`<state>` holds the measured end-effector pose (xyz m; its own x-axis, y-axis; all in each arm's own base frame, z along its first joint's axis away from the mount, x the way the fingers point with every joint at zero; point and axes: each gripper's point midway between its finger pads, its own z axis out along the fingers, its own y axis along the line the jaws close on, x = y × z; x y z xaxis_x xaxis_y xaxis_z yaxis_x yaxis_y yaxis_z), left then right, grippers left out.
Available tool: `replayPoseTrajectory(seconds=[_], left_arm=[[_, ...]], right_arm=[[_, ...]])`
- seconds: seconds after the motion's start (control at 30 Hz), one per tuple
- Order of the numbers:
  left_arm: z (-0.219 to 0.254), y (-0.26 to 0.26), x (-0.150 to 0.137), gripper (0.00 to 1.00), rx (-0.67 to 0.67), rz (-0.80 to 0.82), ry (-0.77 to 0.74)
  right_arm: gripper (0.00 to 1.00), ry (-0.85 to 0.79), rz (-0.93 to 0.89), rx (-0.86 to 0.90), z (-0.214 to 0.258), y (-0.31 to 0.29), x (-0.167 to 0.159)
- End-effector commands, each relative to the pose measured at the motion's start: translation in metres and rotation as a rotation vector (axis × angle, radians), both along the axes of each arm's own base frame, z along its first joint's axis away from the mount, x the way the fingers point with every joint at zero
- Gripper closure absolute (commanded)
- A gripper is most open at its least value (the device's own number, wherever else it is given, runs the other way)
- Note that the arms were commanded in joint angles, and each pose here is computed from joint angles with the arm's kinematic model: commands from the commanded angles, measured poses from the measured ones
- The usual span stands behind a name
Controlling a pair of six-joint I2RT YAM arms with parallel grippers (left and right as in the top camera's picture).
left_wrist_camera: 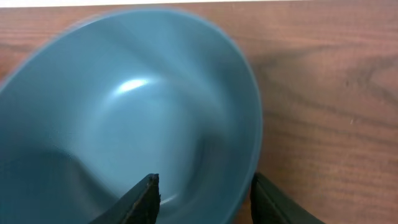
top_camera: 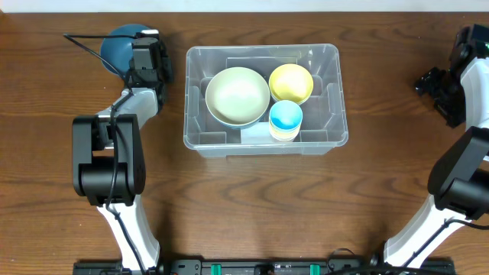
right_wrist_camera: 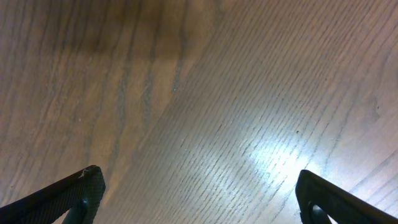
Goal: Pack container
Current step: 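Grasp the blue bowl rim with the left gripper and lift it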
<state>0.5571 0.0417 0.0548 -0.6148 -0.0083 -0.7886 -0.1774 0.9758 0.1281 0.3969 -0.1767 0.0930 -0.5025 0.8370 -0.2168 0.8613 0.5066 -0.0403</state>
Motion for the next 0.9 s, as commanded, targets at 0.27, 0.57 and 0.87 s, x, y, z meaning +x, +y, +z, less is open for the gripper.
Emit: replayPoseTrajectory(seconds=[0.27,0.57,0.87], left_arm=[[-0.012,0.003,-0.005,0.57,0.012,0.002,0.061],[-0.017,0.003,-0.010,0.94,0.012,0.002,0.091],[-0.012,0.002,-0.009,0.94,0.012,0.002,0.081]], right_arm=[[0.01,-0.006,-0.015,-0.007,0.003,-0.002,-0.001],[0.01,-0.006,-0.015,-0.007,0.003,-0.001,-0.001],[0.01,-0.006,-0.016,-0.007,0.003,-0.002,-0.001]])
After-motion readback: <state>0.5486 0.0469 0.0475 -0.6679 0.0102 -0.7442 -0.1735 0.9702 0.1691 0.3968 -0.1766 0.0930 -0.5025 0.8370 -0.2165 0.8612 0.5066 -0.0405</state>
